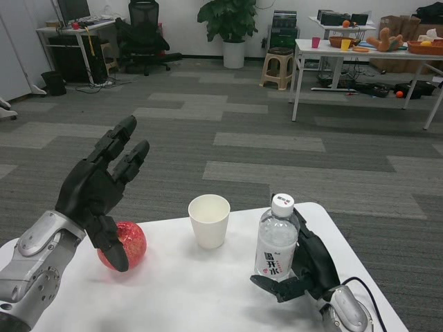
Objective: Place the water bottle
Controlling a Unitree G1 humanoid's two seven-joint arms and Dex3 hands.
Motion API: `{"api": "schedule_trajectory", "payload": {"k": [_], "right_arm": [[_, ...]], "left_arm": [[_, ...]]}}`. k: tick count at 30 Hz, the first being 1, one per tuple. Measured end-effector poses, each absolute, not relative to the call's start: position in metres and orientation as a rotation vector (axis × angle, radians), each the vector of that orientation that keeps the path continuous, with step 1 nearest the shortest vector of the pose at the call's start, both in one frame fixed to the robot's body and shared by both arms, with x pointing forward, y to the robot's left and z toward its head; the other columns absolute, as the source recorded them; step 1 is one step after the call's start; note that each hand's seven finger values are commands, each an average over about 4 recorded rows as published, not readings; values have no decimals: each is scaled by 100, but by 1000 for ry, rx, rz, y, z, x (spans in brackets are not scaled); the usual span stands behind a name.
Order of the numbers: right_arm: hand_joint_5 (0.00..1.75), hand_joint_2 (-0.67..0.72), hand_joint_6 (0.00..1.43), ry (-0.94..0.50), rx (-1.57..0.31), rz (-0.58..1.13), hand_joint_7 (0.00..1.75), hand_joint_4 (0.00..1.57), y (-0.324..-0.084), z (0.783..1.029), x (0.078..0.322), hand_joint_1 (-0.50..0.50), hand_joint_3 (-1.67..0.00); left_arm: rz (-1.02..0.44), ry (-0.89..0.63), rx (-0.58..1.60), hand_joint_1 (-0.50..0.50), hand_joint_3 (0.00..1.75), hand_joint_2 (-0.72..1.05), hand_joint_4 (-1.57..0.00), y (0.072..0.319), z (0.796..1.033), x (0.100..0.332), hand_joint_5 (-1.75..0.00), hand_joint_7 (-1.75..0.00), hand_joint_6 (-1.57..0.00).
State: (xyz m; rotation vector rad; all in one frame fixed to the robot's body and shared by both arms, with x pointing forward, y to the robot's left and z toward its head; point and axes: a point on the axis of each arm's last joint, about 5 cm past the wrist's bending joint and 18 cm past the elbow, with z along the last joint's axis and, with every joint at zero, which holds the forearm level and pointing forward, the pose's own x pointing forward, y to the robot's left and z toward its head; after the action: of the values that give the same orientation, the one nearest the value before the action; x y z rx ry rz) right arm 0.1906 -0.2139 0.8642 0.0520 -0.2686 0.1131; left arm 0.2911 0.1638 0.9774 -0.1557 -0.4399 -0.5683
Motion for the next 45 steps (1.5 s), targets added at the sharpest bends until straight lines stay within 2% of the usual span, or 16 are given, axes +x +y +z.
{"api": "schedule_trajectory", "payload": {"k": [10, 14, 22, 25, 31, 34, 45], "right_arm": [[0, -3, 0, -306, 72, 105, 0, 0, -217, 868, 191, -46, -63], [0, 3, 0, -412, 89, 89, 0, 0, -223, 886, 192, -46, -56], [0, 3, 0, -498, 48, 49, 0, 0, -240, 914, 178, -46, -56], [0, -2, 0, -525, 36, 32, 0, 0, -248, 926, 170, -46, -56], [0, -16, 0, -484, 74, 125, 0, 0, -253, 944, 153, -46, -54], [0, -16, 0, -449, 78, 183, 0, 0, -252, 947, 147, -46, -48], [0, -21, 0, -453, 96, 188, 0, 0, -247, 945, 145, -46, -48]], "left_arm": [[-568, -440, -156, -50, 9, -46, 0, 164, 977, 291, 0, 0, 0], [-569, -440, -155, -50, 9, -46, 0, 164, 978, 291, 0, 0, 0], [-571, -441, -154, -50, 9, -46, 0, 163, 979, 292, 0, 0, 0], [-571, -441, -154, -50, 9, -46, 0, 163, 979, 292, 0, 0, 0], [-571, -441, -152, -50, 9, -46, 0, 164, 979, 293, 0, 0, 0], [-570, -441, -152, -50, 9, -46, 0, 164, 980, 293, 0, 0, 0], [-571, -442, -151, -50, 9, -46, 0, 164, 980, 293, 0, 0, 0]]}}
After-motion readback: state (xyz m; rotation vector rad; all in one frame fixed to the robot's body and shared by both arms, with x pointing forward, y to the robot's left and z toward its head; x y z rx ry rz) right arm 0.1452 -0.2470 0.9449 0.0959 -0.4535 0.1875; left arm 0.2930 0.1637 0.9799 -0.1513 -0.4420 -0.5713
